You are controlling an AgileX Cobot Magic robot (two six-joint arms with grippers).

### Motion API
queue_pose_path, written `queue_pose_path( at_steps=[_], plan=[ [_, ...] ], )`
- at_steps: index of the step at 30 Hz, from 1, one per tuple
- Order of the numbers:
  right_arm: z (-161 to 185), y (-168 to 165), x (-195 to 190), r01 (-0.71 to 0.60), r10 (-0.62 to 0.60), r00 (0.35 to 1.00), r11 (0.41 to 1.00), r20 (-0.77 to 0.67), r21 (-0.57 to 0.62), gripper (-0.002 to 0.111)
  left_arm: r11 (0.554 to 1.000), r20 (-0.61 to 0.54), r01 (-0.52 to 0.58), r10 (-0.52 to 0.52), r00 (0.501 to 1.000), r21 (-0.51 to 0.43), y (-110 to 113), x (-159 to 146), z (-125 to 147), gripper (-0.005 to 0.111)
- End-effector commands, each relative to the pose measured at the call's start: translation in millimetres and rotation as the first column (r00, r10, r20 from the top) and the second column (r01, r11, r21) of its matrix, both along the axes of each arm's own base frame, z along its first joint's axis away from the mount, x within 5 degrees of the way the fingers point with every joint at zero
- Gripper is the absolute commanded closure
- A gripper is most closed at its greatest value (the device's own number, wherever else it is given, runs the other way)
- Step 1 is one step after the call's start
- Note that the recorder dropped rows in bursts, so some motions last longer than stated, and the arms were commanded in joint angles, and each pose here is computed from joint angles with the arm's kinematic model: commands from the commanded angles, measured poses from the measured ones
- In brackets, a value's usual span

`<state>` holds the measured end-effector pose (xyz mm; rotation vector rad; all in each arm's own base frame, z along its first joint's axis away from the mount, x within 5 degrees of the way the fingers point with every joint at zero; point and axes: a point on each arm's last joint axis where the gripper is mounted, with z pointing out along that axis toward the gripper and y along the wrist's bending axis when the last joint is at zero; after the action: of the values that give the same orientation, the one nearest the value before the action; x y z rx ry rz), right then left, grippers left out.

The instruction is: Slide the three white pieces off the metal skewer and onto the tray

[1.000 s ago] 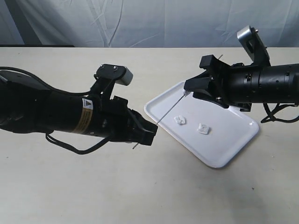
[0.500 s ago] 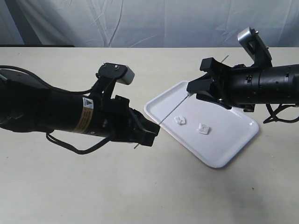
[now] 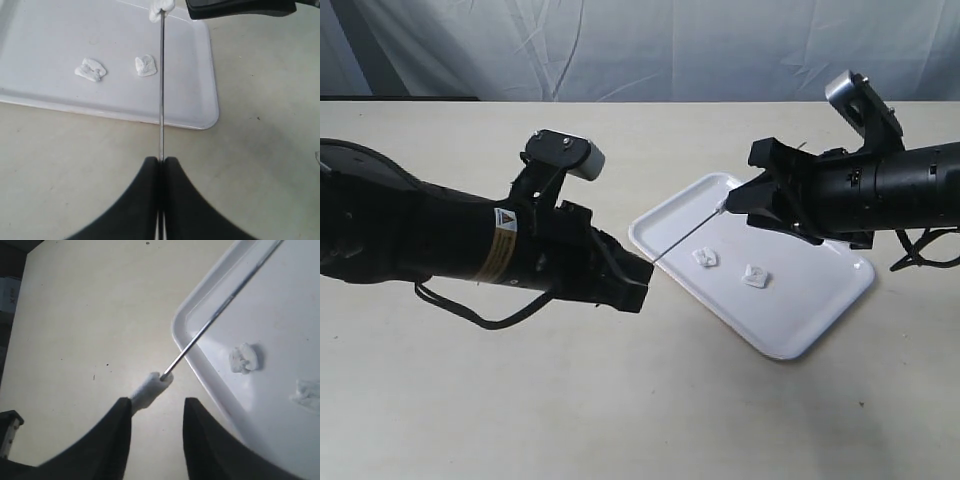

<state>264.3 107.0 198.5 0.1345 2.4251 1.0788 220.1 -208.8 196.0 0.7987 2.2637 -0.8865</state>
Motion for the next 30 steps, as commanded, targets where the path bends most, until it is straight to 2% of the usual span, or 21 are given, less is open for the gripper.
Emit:
queue_pose_path(
  at_steps=[1, 11, 23, 30],
  plan=[
    [7, 3, -1, 0.019, -0.018, 1.000, 0.995, -0.012, 0.096, 0.074, 1.000, 0.037, 0.005, -0.006, 0.999, 0.015, -1, 0, 3, 0.107],
    [7, 1, 2, 0.066, -0.065, 0.998, 0.993, -0.014, 0.093, 0.074, 0.993, 0.162, 0.055, -0.072, 0.984, 0.109, -12, -7, 2, 0.107],
    [6, 0, 3, 0.083, -0.081, 0.996, 0.993, -0.026, 0.079, 0.074, 0.973, 0.275, -0.081, 0.019, 0.961, 0.216, -9, 1, 2, 0.107],
    [5, -2, 5, 0.117, -0.114, 0.993, 0.990, -0.031, 0.082, 0.074, 0.958, 0.359, -0.061, -0.045, 0.932, 0.279, -19, -7, 4, 0.107]
  ],
)
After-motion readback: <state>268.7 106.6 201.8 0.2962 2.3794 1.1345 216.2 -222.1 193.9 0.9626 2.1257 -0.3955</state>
